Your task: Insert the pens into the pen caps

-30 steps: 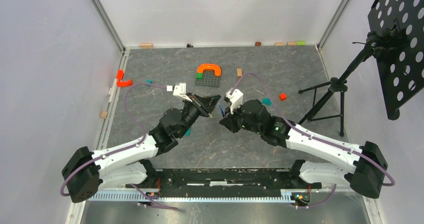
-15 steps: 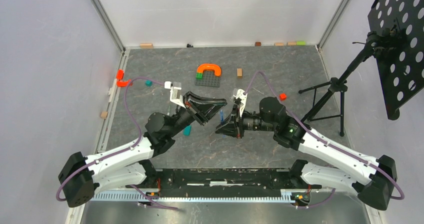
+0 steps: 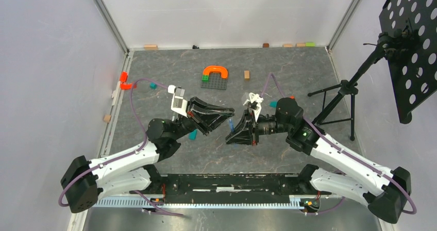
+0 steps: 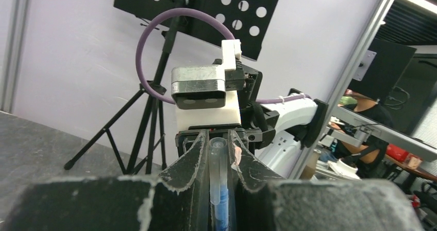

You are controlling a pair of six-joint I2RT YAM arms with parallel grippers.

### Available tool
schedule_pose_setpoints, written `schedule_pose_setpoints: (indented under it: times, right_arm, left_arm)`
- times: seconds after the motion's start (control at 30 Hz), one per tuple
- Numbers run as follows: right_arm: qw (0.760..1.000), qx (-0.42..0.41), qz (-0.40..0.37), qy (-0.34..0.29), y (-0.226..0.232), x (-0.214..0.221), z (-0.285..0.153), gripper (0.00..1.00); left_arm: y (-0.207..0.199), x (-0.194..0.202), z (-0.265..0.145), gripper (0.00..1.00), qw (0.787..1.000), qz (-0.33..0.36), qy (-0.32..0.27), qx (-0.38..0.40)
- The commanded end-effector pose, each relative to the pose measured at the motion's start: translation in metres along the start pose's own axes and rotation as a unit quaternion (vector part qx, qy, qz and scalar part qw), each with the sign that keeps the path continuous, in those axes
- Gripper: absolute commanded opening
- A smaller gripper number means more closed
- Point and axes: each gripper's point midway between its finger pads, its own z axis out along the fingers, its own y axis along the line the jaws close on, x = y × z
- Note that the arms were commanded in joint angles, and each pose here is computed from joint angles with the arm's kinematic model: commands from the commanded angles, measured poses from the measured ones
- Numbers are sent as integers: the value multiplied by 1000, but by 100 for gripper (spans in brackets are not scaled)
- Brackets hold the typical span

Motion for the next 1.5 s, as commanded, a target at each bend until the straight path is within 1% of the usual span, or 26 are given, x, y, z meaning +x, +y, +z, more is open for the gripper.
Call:
schedule_pose_setpoints:
  times: [0.0, 0.1, 0.2, 0.27, 0.33, 0.4, 0.47, 0.6, 0.67, 0.73, 0.8, 0.83, 0.9, 0.97, 1.0, 1.07, 1.13, 1.23, 1.27, 1.33, 1.4, 1.47]
  right_arm:
    - [986, 61, -44, -147, -14, -85, -18, 0]
    - [981, 126, -50, -137, -36, -87, -23, 0]
    - [973, 194, -61, -109, -62, -86, -27, 0]
    - [966, 238, -59, -78, -81, -80, -30, 0]
    - [960, 265, -58, -62, -94, -77, -31, 0]
    - [954, 291, -57, -43, -107, -72, -32, 0]
    - [940, 336, -59, -18, -124, -68, -38, 0]
    - [911, 408, -67, 20, -146, -64, -46, 0]
    - [887, 456, -70, 27, -156, -66, -57, 0]
    - [867, 492, -75, 32, -162, -73, -64, 0]
    - [859, 505, -76, 41, -165, -75, -66, 0]
    - [859, 504, -77, 43, -165, -75, -65, 0]
    - [861, 501, -81, 43, -165, -75, -64, 0]
    - [872, 480, -90, 38, -158, -76, -60, 0]
    - [882, 461, -94, 29, -152, -78, -57, 0]
    - [916, 389, -100, 21, -132, -77, -41, 0]
    - [939, 326, -107, 21, -113, -73, -30, 0]
    - [963, 246, -105, 34, -90, -59, -19, 0]
    - [969, 221, -106, 41, -83, -53, -16, 0]
    - [975, 188, -109, 48, -72, -44, -15, 0]
    - [980, 155, -116, 50, -60, -38, -14, 0]
    - [982, 138, -126, 43, -50, -40, -16, 0]
  left_arm:
    - [-2, 61, -22, 2, 992, -16, 122, 14]
    - [20, 66, -19, 2, 988, -22, 144, -54]
    - [40, 67, -17, 2, 983, -34, 142, -111]
    - [58, 73, -17, 2, 973, -42, 160, -164]
    - [73, 75, -15, 2, 963, -49, 166, -208]
    - [79, 75, -12, 2, 957, -60, 164, -230]
    - [80, 75, -7, 2, 953, -61, 168, -245]
    - [92, 86, -9, 2, 932, -31, 194, -304]
    - [99, 91, -12, 2, 920, -17, 202, -334]
    - [108, 93, -18, 2, 907, -12, 196, -374]
    - [114, 94, -24, 2, 896, -12, 184, -403]
    - [116, 95, -26, 2, 893, -11, 182, -411]
    - [115, 98, -25, 2, 893, -5, 186, -409]
    - [110, 100, -22, 2, 901, 6, 196, -387]
    - [107, 101, -21, 2, 907, 13, 200, -371]
    - [93, 102, -16, 2, 923, 29, 211, -320]
    - [80, 99, -14, 2, 934, 47, 219, -277]
    - [56, 95, -14, 2, 948, 82, 234, -198]
    - [45, 97, -16, 2, 952, 91, 242, -164]
    - [33, 95, -20, 2, 954, 106, 250, -130]
    - [21, 97, -27, 2, 952, 120, 268, -93]
    - [15, 99, -33, 2, 947, 123, 286, -78]
